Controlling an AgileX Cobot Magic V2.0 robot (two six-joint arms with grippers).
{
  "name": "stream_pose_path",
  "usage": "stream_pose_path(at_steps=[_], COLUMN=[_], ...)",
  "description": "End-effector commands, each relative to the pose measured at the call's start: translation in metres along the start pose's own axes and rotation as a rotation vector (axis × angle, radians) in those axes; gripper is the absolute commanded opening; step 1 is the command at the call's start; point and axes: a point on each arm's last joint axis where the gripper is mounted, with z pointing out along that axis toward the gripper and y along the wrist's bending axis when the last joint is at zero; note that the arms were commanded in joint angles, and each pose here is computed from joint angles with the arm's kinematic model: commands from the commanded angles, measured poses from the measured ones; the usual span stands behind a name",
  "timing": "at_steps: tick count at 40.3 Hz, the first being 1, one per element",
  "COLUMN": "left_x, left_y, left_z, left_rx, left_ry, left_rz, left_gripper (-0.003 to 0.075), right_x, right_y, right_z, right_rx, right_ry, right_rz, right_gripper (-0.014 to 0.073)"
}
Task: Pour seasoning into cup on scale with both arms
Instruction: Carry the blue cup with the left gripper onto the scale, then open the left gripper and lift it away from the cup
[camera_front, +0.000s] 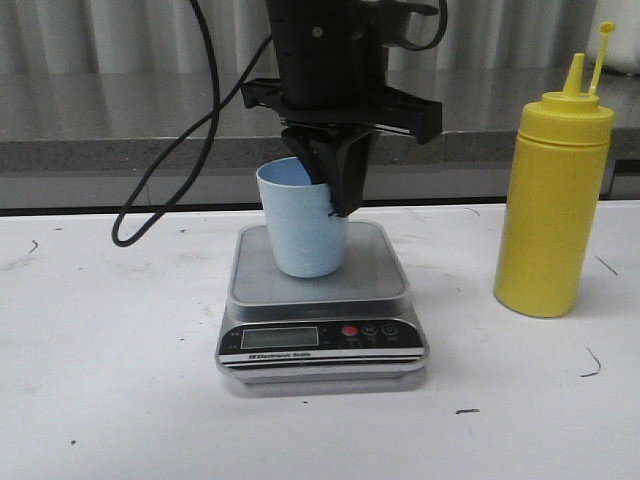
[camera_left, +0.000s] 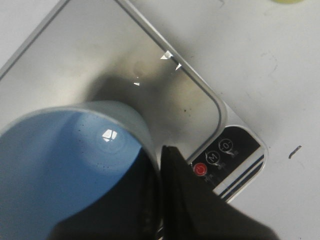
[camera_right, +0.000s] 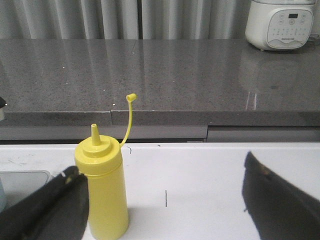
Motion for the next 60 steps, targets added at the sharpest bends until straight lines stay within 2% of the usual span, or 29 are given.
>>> stream_pose_path(at_steps=[1, 5, 8, 15, 19, 25, 28, 33, 40, 46, 51, 60], left_x=[-0.005, -0.005, -0.006, -0.011, -0.012, -0.009, -0.006, 0.0, 0.006, 0.02, 0.043, 0.11], left_y=[-0.002, -0.002, -0.002, -0.002, -0.002, -0.002, -0.001, 0.001, 0.011, 0.027, 0.053, 0.105], left_z=[-0.033, -0.035, -0.039, -0.057, -0.073, -0.09, -0.1, -0.119, -0.14, -0.154, -0.157, -0.161], left_rx=[0.002, 0.002, 0.002, 0.002, 0.002, 0.003, 0.002, -0.019, -0.046, -0.068, -0.095, -0.156], left_ry=[-0.103, -0.098, -0.097, -0.13, -0.174, -0.209, -0.228, -0.266, -0.31, -0.318, -0.278, -0.21], left_rz=[-0.001, -0.001, -0.001, -0.005, -0.005, -0.005, -0.007, -0.005, -0.019, -0.057, -0.127, -0.348], left_gripper=[-0.0018, 0.002, 0.0094, 0.0349, 0.0401, 0.0347, 0.0283, 0.0137, -0.0016, -0.002, -0.002, -0.002], right_x=[-0.015, -0.015, -0.015, -0.015, -0.015, -0.014, -0.014, -0.014, -0.014, -0.014, -0.014, -0.014], right_y=[0.001, 0.001, 0.001, 0.001, 0.001, 0.001, 0.001, 0.001, 0.001, 0.001, 0.001, 0.001], right_z=[0.0, 0.0, 0.0, 0.0, 0.0, 0.0, 0.0, 0.0, 0.0, 0.0, 0.0, 0.0], right_rx=[0.001, 0.001, 0.001, 0.001, 0.002, 0.001, 0.0, -0.001, -0.001, -0.001, -0.001, -0.001], right_ry=[-0.085, -0.085, -0.085, -0.084, -0.083, -0.079, -0.079, -0.079, -0.079, -0.079, -0.079, -0.082], right_rz=[-0.012, -0.012, -0.012, -0.012, -0.012, -0.013, -0.013, -0.013, -0.013, -0.013, -0.013, -0.013], right_gripper=[0.0639, 0.0639, 0.0639, 0.0639, 0.0639, 0.0639, 0.0639, 0.0639, 0.0639, 0.0639, 0.0639, 0.0639])
